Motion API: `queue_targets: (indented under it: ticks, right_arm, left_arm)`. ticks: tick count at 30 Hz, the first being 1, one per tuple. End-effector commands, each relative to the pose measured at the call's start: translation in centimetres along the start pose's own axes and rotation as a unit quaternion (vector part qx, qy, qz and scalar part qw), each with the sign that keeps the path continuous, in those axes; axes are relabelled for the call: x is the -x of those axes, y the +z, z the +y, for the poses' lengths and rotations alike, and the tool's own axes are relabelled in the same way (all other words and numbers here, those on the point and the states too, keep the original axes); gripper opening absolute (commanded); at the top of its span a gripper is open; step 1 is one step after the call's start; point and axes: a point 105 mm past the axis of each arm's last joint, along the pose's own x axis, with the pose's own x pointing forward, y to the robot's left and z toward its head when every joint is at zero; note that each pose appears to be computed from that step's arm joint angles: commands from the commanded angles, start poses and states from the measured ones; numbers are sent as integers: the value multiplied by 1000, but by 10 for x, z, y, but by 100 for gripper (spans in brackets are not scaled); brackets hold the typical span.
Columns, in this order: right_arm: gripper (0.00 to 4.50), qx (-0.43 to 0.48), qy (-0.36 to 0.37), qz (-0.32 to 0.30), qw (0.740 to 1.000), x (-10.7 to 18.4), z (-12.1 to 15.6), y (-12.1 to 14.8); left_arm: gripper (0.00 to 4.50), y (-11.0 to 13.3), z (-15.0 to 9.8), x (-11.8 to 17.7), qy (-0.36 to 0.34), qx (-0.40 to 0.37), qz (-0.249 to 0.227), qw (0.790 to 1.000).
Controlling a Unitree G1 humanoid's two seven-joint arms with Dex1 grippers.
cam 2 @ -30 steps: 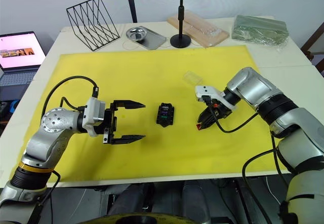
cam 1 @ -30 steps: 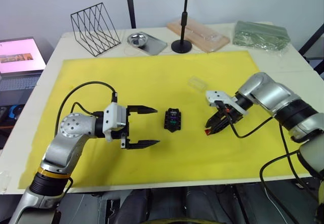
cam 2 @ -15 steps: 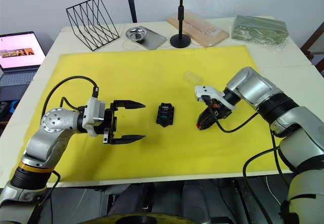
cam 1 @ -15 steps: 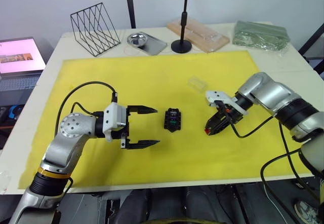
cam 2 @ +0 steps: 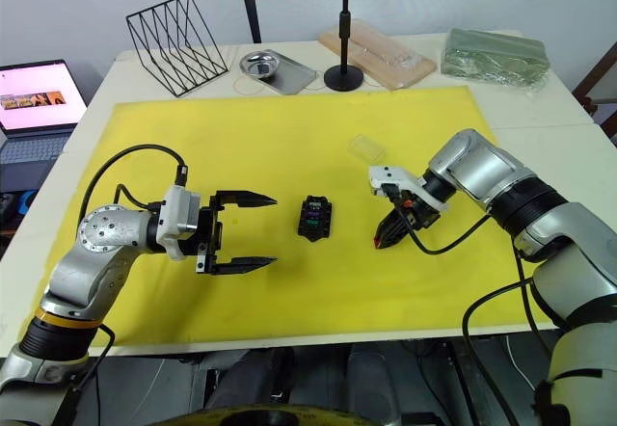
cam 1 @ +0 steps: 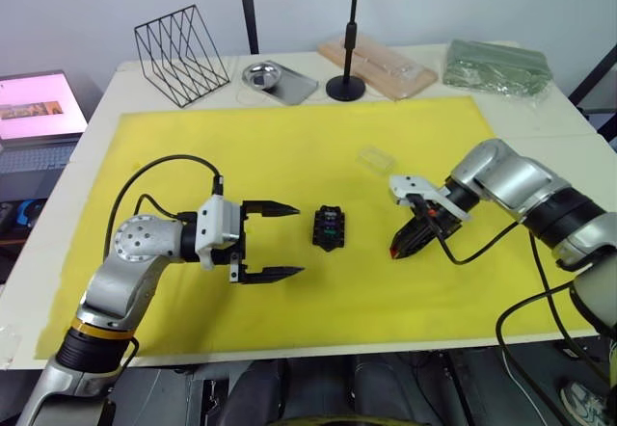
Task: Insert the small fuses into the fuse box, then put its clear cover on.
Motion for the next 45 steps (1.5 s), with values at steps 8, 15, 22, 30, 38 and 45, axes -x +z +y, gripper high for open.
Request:
queue_targets:
  ticks: [8,15,22,30,38,45]
  right_arm:
    - [54,14,-5,-2,1000,9,2,9]
    - [2,12,-6,-5,1000,9,1,9]
    - [2,-18,-2,-44,999,20,11,16]
    - [2,-160,-18,-229,960,58,52,51]
    - [2,-273,-146,-379,872,58,62,30]
    - [2,-337,-210,-436,807,17,81,7]
  left_arm:
    - [450,9,-1,0,-5,-23,-7,1000]
    - [450,9,-1,1,-6,-24,-6,1000]
    - [450,10,0,1,-7,-24,-6,1000]
    - [450,10,-3,6,6,-7,-8,1000]
    - [450,11,-3,9,17,6,-12,1000]
    - [450,11,-4,7,8,8,-15,1000]
